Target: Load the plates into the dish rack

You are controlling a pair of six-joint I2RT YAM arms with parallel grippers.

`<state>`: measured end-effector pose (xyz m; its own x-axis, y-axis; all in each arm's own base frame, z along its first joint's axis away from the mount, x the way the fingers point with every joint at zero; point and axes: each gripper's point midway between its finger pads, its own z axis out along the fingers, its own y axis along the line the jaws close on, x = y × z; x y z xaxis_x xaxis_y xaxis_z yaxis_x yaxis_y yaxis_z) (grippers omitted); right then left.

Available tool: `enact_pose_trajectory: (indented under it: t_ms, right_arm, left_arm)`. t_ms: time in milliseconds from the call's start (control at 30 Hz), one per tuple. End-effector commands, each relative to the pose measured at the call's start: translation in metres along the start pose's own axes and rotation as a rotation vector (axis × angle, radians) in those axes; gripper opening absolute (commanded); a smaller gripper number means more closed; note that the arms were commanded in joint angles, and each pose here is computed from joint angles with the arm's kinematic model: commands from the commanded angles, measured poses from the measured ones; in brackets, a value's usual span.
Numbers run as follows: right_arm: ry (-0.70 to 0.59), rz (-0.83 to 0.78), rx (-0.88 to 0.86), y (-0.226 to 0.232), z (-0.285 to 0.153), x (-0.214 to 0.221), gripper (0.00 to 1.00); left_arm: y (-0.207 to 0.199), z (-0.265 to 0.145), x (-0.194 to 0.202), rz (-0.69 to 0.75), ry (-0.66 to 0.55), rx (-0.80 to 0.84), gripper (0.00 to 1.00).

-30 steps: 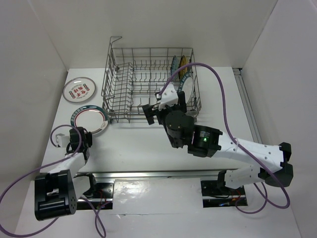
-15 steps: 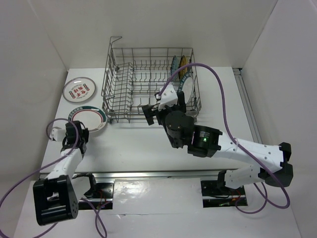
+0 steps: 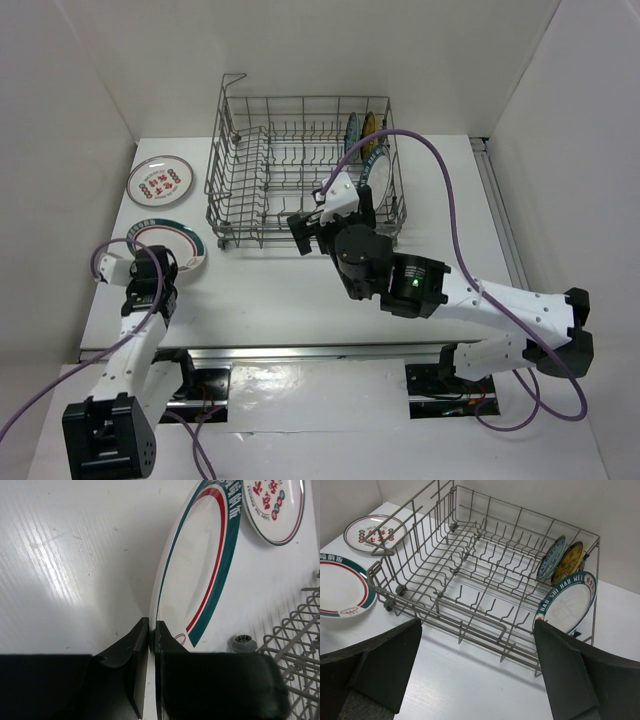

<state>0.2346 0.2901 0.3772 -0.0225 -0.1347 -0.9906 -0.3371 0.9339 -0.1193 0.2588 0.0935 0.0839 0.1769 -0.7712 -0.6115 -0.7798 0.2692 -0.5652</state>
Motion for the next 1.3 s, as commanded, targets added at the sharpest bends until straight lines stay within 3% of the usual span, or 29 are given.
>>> enact_pose_trajectory:
  t_ms: [0,400,700,800,833,933,1033,1067,1167,1267]
  right_arm:
    - [-0.021,0.049,-0.006,-0.005,-0.007,-0.01,1.0]
    - [-0.021,0.049,0.003,-0.012,-0.011,-0.012,1.0]
    - [-0.018,0.097,0.013,-0.023,0.007,-0.013,1.0]
    - [-0.032,0.14,-0.015,-0.034,0.032,-0.016,1.0]
    - [-0.042,0.146,-0.108,-0.024,0.04,-0.021,1.0]
    - [-0.055,0.233,-0.151,-0.049,0.076,-0.036,1.0]
    - [-0.129,0.299,-0.369,-0.048,0.093,-0.056,1.0]
    - [-0.15,0.294,-0.556,-0.03,0.084,-0.063,1.0]
    - [-0.208,0.319,-0.806,-0.027,0.081,-0.075,1.0]
    - [-0.272,0.333,-0.92,-0.02,0.075,-0.087,1.0]
  left_arm:
    - [-0.037,-0.017,-0.037,-0.032,-0.111,0.097,0.0]
    - [-0.081,-0.044,-0.062,-0.056,-0.108,0.192,0.0]
    - [-0.132,-0.117,-0.134,-0.049,-0.274,0.332,0.0]
    - [-0.15,-0.142,-0.156,-0.024,-0.316,0.414,0.0]
    - [-0.155,-0.15,-0.162,-0.021,-0.325,0.442,0.0]
    - [-0.17,-0.18,-0.178,0.013,-0.348,0.541,0.0]
    - [-0.192,-0.21,-0.183,0.086,-0.341,0.686,0.0]
    - [-0.199,-0.218,-0.183,0.107,-0.336,0.731,0.0]
    - [-0.226,-0.257,-0.171,0.197,-0.287,0.954,0.0]
    - [-0.242,-0.285,-0.149,0.264,-0.199,1.13,0.0]
